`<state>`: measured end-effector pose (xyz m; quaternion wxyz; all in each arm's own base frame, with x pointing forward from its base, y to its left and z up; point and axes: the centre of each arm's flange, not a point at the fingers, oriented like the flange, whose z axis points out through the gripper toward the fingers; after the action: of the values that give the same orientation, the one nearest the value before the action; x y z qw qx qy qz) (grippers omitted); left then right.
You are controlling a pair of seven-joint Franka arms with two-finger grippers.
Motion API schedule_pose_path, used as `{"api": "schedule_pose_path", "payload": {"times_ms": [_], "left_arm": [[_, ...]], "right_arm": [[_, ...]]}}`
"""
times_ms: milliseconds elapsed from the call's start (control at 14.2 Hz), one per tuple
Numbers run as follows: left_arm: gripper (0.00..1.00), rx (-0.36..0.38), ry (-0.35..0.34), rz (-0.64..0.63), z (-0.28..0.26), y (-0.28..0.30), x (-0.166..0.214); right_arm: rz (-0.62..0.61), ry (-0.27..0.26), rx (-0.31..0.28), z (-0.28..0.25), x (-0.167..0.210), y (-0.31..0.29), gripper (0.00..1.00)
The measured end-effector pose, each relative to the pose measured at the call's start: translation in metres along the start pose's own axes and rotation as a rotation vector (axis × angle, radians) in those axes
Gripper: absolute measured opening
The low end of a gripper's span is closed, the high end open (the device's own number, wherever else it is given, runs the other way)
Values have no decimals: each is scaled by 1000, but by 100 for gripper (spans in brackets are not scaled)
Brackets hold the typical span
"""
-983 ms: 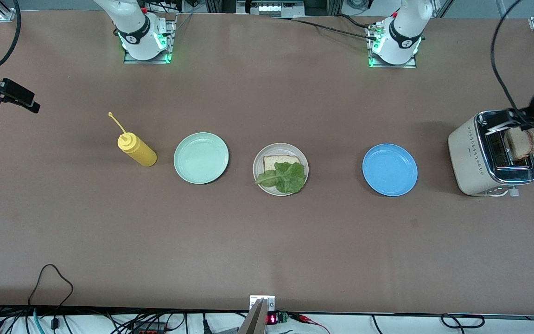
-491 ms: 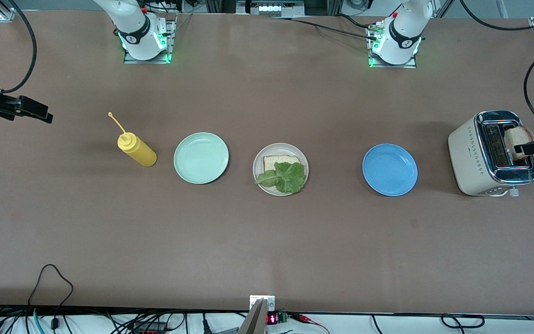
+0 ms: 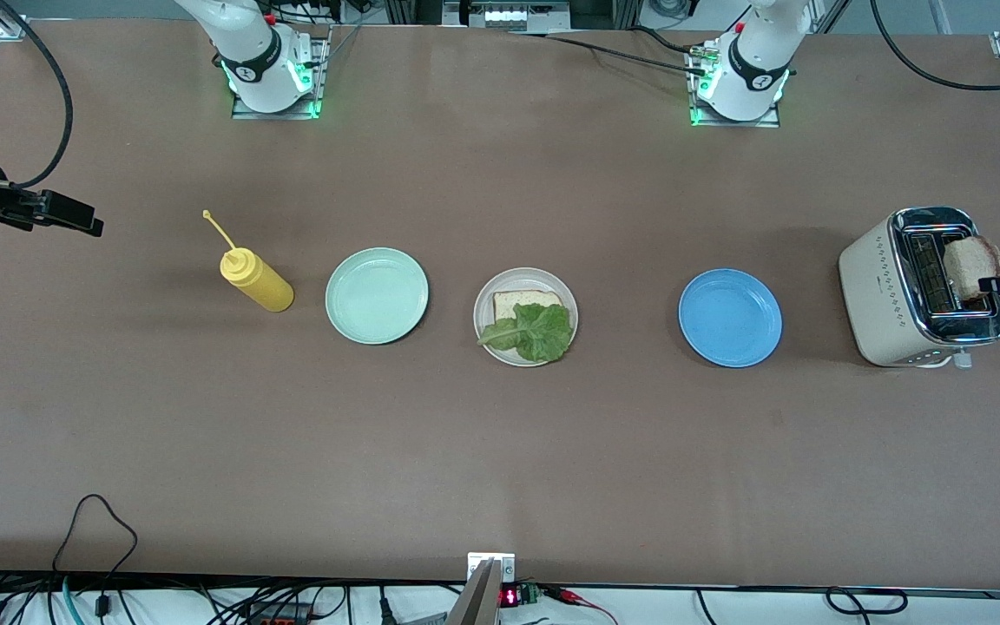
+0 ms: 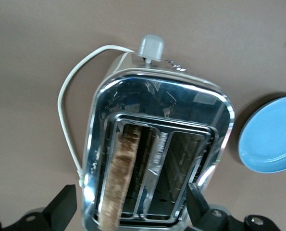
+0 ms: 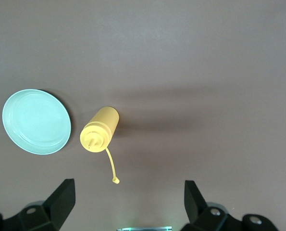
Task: Make sandwich in beige plate with both arms
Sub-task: 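Lower the left gripper onto the toast slice in the toaster and grasp it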
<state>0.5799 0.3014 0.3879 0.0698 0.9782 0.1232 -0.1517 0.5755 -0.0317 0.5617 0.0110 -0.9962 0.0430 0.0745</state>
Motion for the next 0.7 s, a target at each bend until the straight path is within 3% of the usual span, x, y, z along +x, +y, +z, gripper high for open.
{"api": "schedule_pose_path", "payload": {"times_ms": [211,351,491,702], "left_arm": [[100,-8,-19,45,11,-7,3],[94,-12,-31,65,16,-7,4],[74,-14,-39,74,19,-6,5],[68,-23,-64,74,30,-9,7]], "right_arm": [[0,-3,0,2,1,0,100],[0,-3,0,2,1,0,100],[0,4,-1,1,2,0,100],[-4,17,-1,-1,3,-3,100]]}}
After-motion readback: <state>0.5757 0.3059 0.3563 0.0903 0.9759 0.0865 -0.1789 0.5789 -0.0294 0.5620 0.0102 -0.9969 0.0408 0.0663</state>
